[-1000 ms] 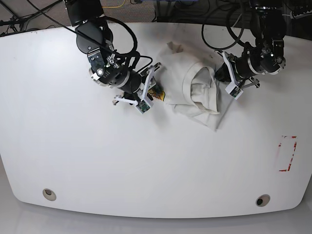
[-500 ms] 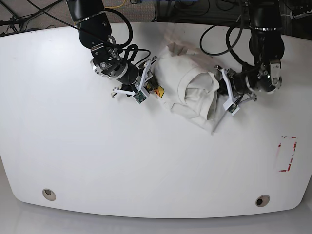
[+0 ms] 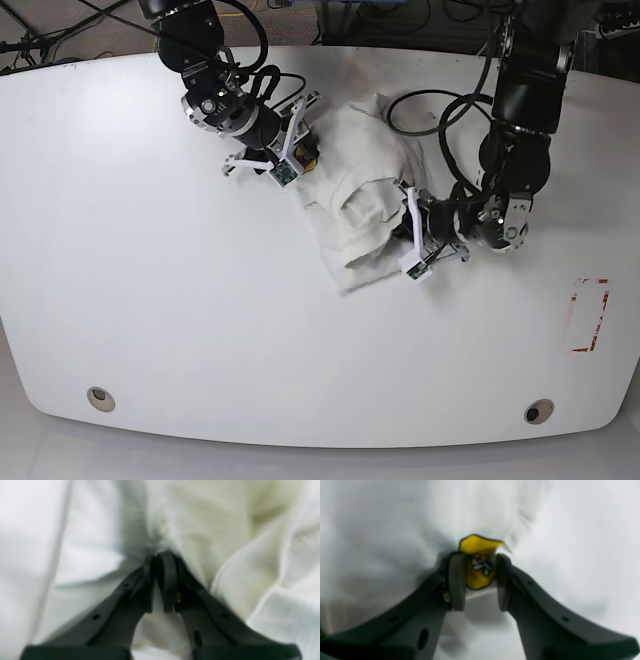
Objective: Fold the T-shirt properly
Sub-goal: 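Regrasp the shirt bundle with both grippers and fold it over, then open the left gripper and move it away from the folded shirt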
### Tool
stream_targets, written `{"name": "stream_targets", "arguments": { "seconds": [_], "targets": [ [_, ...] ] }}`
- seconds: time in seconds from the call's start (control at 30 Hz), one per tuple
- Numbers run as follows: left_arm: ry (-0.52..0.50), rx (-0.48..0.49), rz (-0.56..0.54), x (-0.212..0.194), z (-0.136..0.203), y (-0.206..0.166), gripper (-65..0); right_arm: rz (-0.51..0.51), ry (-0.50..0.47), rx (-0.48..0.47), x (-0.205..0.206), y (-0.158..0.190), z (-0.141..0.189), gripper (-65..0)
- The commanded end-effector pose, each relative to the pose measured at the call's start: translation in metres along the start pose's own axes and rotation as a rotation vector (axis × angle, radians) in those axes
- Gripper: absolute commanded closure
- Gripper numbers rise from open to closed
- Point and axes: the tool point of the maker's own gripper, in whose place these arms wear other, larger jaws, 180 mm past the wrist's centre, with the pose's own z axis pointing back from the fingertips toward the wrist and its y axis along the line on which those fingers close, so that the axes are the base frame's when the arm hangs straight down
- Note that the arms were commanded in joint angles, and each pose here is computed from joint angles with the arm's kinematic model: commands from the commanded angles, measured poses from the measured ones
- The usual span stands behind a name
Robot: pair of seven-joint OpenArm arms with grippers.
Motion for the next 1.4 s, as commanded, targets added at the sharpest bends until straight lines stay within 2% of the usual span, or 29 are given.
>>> {"name": "stream_targets", "arguments": {
  "seconds": [0.0,0.13,0.33,0.5,0.6,0.7,0.77,0.9,1.0,1.1,1.23,1.37],
  "targets": [
    [-0.052,-0.016,-0.006,0.023,-0.002,-0.001,-5.0,0.007,-0.029,0.021,0.007,0.009,0.007,-18.7],
    [-0.087,-0.014,-0.026,0.05,-0.002,0.003,-5.0,-0.011,-0.059,0.033,0.017,0.018,0.006,-18.7],
    [-0.094,0.011,-0.071,0.067,0.009,0.006,-5.0,-0.02,-0.096,0.04,0.03,0.026,0.008,-18.7],
    [-0.108,0.072,-0.161,0.079,0.036,0.013,-5.1,-0.003,-0.116,0.032,0.039,0.025,0.013,-19.0],
    [-0.134,0.113,-0.225,0.091,0.055,0.014,-5.1,0.022,-0.094,0.003,0.043,0.013,0.023,-19.3],
    [-0.11,0.153,-0.259,0.081,0.07,0.019,-5.1,0.031,-0.082,-0.024,0.054,0.003,0.035,-19.7],
    [-0.108,0.186,-0.273,0.081,0.083,0.023,-5.1,0.028,-0.103,-0.036,0.067,-0.003,0.043,-21.9],
    [-0.139,0.256,-0.243,0.078,0.107,0.035,-5.3,-0.007,-0.159,-0.045,0.087,-0.019,0.052,-33.3],
    [-0.153,0.308,-0.199,0.067,0.125,0.044,-10.6,-0.03,-0.198,-0.04,0.101,-0.026,0.054,-43.9],
    [-0.166,0.366,-0.135,0.051,0.144,0.057,-18.1,-0.039,-0.233,-0.024,0.114,-0.028,0.055,-50.7],
    [-0.188,0.433,-0.05,0.032,0.165,0.074,-27.5,-0.043,-0.264,-0.012,0.13,-0.035,0.052,-53.1],
    [-0.188,0.477,0.004,0.013,0.179,0.081,-31.4,-0.06,-0.282,0.012,0.14,-0.039,0.048,-53.1]
  ]
}}
